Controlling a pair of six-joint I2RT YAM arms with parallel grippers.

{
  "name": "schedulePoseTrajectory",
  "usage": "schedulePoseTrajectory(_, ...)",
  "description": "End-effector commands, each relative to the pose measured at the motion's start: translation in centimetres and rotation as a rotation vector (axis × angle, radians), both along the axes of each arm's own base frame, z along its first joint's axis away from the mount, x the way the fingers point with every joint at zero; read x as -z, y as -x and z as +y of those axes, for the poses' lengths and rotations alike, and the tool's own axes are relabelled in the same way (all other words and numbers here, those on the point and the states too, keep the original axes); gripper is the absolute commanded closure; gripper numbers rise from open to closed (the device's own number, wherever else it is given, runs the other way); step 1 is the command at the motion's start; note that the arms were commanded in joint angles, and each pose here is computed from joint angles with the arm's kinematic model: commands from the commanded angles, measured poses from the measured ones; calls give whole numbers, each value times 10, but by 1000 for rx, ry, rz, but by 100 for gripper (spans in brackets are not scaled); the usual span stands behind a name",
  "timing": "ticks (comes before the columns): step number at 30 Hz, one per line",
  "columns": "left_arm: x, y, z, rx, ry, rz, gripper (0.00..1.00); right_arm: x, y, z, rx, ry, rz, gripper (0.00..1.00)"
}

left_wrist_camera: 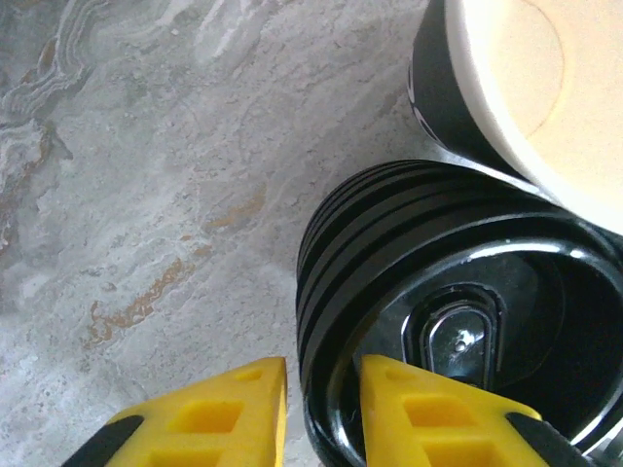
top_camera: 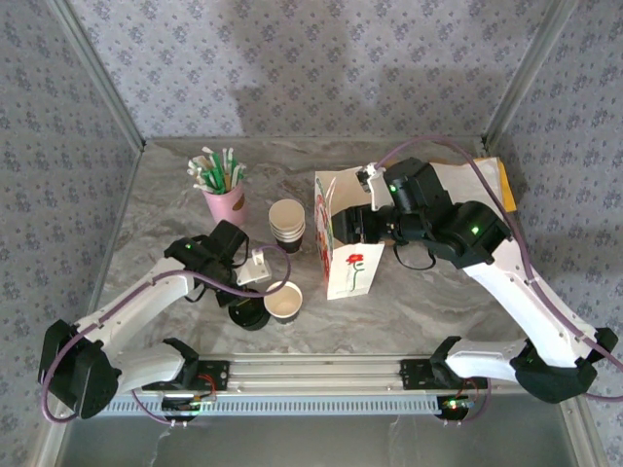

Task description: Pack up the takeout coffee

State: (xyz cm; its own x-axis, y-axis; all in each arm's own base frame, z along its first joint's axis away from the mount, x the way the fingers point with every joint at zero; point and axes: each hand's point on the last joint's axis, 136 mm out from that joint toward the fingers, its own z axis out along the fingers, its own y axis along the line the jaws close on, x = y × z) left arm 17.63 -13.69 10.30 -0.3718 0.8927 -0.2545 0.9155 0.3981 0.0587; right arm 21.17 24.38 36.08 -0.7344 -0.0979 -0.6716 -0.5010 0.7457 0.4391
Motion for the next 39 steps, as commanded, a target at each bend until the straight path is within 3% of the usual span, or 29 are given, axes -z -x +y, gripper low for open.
schedulePoseTrajectory(1, 5, 12, 5, 42, -18, 41, 68, -6, -1, -4, 21, -26, -10, 40)
schedulePoseTrajectory(9, 10, 5, 6, 23, -37, 28, 67, -5, -1, -4, 22, -35, -11, 39)
schedulePoseTrajectory(26, 2, -6, 2, -2, -33, -1, 94, -2, -3, -12, 43, -36, -9, 39)
schedulePoseTrajectory(39, -13, -2, 2, 12, -14, -11, 94, -2, -6, -11, 50, -40, -5, 39)
